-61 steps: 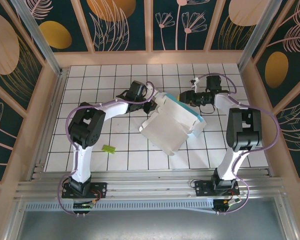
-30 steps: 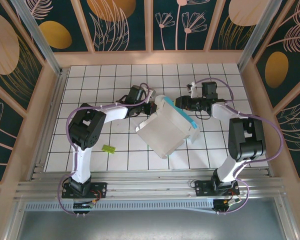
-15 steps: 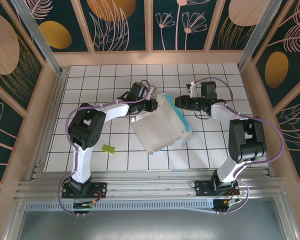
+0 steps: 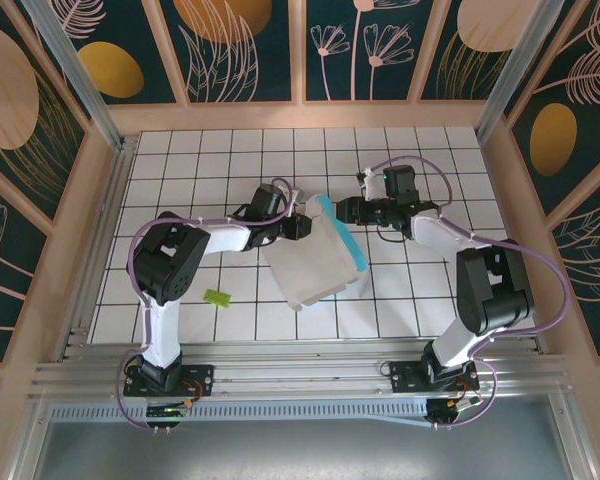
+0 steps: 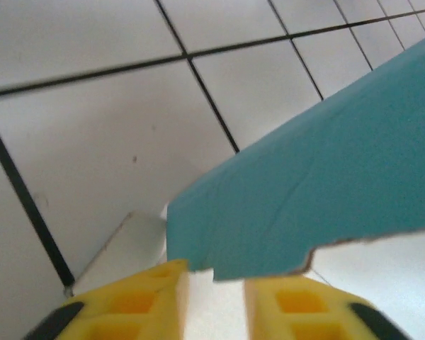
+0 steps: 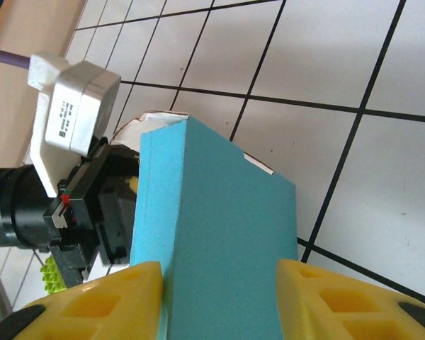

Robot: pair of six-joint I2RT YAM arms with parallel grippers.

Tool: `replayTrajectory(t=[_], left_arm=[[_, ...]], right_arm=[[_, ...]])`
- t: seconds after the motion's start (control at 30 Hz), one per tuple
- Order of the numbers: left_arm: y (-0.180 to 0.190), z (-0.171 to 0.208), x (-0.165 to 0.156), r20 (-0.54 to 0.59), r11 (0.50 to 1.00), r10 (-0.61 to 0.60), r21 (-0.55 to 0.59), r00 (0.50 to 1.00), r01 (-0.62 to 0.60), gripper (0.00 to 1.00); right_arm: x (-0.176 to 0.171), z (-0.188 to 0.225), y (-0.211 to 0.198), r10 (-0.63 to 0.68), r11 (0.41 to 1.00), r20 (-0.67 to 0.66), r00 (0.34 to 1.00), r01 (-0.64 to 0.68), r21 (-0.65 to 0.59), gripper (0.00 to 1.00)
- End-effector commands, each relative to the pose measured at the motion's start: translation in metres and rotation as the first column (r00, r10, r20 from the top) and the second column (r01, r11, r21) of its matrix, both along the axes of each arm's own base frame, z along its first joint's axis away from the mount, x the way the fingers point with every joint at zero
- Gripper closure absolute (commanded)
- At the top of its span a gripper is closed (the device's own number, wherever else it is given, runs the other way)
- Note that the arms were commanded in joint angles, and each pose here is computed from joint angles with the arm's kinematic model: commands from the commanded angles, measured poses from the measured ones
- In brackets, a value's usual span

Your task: Fold the paper box

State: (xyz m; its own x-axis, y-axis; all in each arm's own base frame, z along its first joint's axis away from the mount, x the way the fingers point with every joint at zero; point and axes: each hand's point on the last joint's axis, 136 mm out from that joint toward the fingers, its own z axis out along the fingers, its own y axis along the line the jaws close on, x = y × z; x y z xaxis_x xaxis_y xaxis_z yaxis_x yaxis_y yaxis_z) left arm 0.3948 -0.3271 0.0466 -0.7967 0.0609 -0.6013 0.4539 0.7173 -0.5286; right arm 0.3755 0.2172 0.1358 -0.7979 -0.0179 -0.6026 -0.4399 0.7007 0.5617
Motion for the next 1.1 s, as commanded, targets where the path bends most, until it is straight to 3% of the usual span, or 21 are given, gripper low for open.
replayTrajectory(t=[0.0,0.13,0.37,0.5,0.6,0.67,0.87,1.07], left_arm=[[-0.004,0.031,-0.002,0.075,0.999,-0.016,-0.038,0.997,0.018,0.62],[0.006,0.043,-0.004,0.138,1.0,0.001,-0.008,0.99,0.0,0.49],[0.028,0.09,-0.026,0.323,1.0,-0.011,-0.01,0.946,0.015,0.42],[0.049,0.096,-0.013,0.406,0.984,-0.039,0.174,0.913,-0.035,0.42],[0.058,0.085,0.009,0.417,0.935,-0.118,0.352,0.901,-0.04,0.44],[0.064,0.077,0.023,0.414,0.919,-0.143,0.392,0.899,-0.034,0.46],[0.076,0.072,0.057,0.413,0.923,-0.189,0.383,0.891,0.018,0.48],[0.044,0.055,0.045,0.374,0.899,-0.386,0.357,0.843,0.253,0.5]], right_arm=[[-0.016,-0.027,-0.011,-0.026,0.99,-0.042,0.999,0.02,-0.141,0.54],[-0.02,-0.025,-0.009,-0.011,0.981,-0.004,1.0,0.01,-0.194,0.54],[-0.025,-0.022,-0.007,0.0,0.977,0.011,1.0,0.003,-0.214,0.54],[-0.027,-0.024,-0.005,0.007,0.976,0.006,1.0,-0.005,-0.217,0.54],[-0.028,-0.024,-0.004,0.011,0.976,0.006,1.0,-0.009,-0.217,0.54],[-0.028,-0.024,-0.004,0.015,0.976,0.004,1.0,-0.014,-0.218,0.54],[-0.027,-0.021,-0.003,0.025,0.976,0.009,1.0,-0.022,-0.218,0.54],[-0.026,-0.023,-0.001,0.035,0.976,0.009,0.999,-0.032,-0.215,0.54]])
